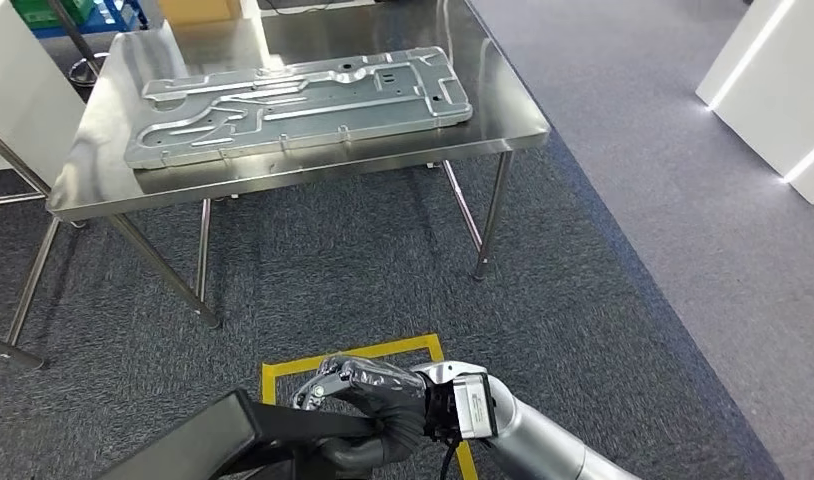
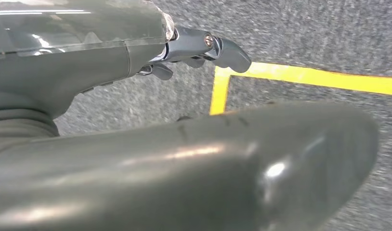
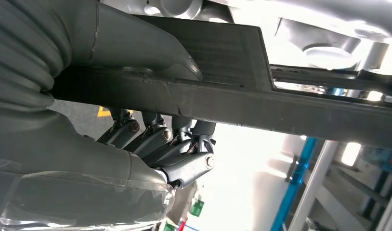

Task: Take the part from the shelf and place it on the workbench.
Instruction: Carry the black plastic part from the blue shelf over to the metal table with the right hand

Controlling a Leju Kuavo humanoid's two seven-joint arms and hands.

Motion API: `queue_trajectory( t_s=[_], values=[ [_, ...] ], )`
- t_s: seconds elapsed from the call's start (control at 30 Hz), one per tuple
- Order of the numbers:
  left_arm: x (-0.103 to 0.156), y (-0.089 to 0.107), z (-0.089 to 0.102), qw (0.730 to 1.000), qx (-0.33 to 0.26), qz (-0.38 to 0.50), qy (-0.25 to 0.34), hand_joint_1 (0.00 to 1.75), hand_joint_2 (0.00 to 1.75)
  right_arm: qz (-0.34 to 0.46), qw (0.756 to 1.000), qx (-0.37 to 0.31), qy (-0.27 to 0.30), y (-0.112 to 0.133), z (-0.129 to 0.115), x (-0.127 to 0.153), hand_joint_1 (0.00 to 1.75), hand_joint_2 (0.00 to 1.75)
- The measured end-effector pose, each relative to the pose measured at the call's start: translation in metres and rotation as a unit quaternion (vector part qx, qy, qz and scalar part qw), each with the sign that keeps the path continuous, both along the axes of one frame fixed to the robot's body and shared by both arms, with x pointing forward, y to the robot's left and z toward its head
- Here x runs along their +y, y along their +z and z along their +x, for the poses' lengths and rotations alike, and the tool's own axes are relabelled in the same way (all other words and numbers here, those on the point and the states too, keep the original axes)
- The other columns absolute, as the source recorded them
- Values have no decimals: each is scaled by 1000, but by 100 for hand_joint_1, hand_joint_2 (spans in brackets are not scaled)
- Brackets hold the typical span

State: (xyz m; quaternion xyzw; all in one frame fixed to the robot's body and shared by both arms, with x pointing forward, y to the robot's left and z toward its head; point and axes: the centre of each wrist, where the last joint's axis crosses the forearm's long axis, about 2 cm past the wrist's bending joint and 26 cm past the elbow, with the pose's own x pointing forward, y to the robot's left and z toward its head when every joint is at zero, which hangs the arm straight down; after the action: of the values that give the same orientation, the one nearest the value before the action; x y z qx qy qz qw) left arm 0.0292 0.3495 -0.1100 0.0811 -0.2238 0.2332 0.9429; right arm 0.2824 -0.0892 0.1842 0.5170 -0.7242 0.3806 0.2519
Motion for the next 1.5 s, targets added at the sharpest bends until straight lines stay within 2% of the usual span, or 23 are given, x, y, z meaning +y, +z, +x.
queue_trajectory(
  t_s=[0.23, 0.6, 1.0, 1.27, 1.5],
  values=[
    [-1, 0, 0, 1000, -19, -1, -15, 0, 0, 7, 1000, -4, -1, 13, 10, 1, 173, 175],
    [-3, -1, -5, 999, -22, -10, -29, 0, 0, 13, 1000, 8, -18, 4, 9, -5, 173, 175],
    [-2, -1, -6, 999, -19, -10, -29, 0, 0, 19, 1000, 11, -19, 4, 7, -3, 173, 175],
    [0, 0, -1, 999, -22, -8, -31, 0, 0, 31, 999, 4, -17, 14, 6, 2, 173, 175],
    [-3, 0, -2, 999, -24, -11, -37, 0, 0, 26, 999, 11, -22, 10, 4, 0, 173, 175]
  ],
)
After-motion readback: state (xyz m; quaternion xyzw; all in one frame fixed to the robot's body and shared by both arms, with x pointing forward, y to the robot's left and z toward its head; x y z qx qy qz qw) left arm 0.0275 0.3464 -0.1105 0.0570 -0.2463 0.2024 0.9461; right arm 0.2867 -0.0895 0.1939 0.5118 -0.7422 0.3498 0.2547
